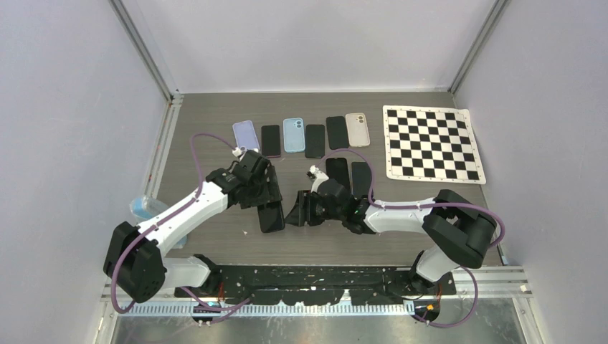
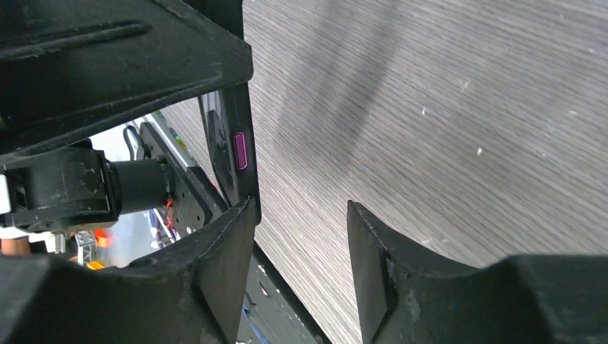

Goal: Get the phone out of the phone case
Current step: Adjust the phone.

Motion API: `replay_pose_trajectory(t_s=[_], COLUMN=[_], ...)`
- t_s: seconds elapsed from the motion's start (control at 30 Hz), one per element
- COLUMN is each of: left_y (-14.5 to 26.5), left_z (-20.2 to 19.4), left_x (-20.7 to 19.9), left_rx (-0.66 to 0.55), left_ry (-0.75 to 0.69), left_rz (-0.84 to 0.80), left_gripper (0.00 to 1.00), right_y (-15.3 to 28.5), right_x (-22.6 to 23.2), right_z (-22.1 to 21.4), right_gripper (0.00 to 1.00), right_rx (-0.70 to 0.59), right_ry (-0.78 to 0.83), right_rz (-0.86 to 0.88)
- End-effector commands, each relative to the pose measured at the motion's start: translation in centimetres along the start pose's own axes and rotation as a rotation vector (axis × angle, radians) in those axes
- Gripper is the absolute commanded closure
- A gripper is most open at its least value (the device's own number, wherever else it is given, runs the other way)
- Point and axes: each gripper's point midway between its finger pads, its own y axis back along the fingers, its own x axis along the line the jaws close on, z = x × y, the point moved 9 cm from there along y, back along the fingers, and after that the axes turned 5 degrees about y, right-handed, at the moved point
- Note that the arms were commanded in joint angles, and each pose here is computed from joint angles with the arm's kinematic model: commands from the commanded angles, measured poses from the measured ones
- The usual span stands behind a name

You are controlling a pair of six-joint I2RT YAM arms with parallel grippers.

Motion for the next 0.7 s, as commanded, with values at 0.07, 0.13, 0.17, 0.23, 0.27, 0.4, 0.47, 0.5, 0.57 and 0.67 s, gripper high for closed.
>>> replay_pose_trajectory(t_s=[0.07, 0.13, 0.17, 0.23, 0.27, 0.4, 0.47, 0.5, 0.57, 0.67], left_y=[2.5, 2.6, 2.5, 2.4, 2.2, 2.0, 2.0, 2.1, 2.2, 2.3], left_z=[1.7, 1.7, 1.7, 1.7, 1.7, 1.9, 2.1, 2.2, 2.2, 2.2], left_x=[-2.1, -2.1, -2.0, -1.8, -1.7, -1.4, -1.3, -1.3, -1.3, -1.7], left_rx=[-0.078, -0.078, -0.081, -0.092, -0.093, -0.105, -0.111, -0.115, -0.113, -0.097], left_ry=[0.063, 0.062, 0.062, 0.065, 0.066, 0.074, 0.077, 0.076, 0.076, 0.073], left_rz=[-0.165, -0.163, -0.157, -0.143, -0.136, -0.116, -0.113, -0.115, -0.126, -0.154], left_gripper=[0.53, 0.53, 0.53, 0.54, 0.54, 0.56, 0.57, 0.57, 0.58, 0.58], right_y=[-1.6, -1.8, -1.7, -1.7, -1.7, -1.1, -0.4, -0.2, 0.2, 0.1], right_x=[3.5, 3.6, 3.7, 3.6, 3.4, 2.9, 2.7, 2.6, 2.8, 3.4], right_z=[2.7, 2.7, 2.7, 2.6, 2.5, 2.2, 2.2, 2.1, 2.2, 2.1], right_gripper=[0.50, 0.49, 0.47, 0.43, 0.42, 0.39, 0.39, 0.39, 0.37, 0.32], right_rx=[-0.169, -0.182, -0.190, -0.196, -0.197, -0.218, -0.252, -0.268, -0.282, -0.245], right_ry=[-0.041, -0.059, -0.064, -0.068, -0.065, -0.054, -0.035, -0.027, -0.002, 0.052], right_rz=[0.159, 0.169, 0.168, 0.155, 0.150, 0.124, 0.127, 0.140, 0.159, 0.197])
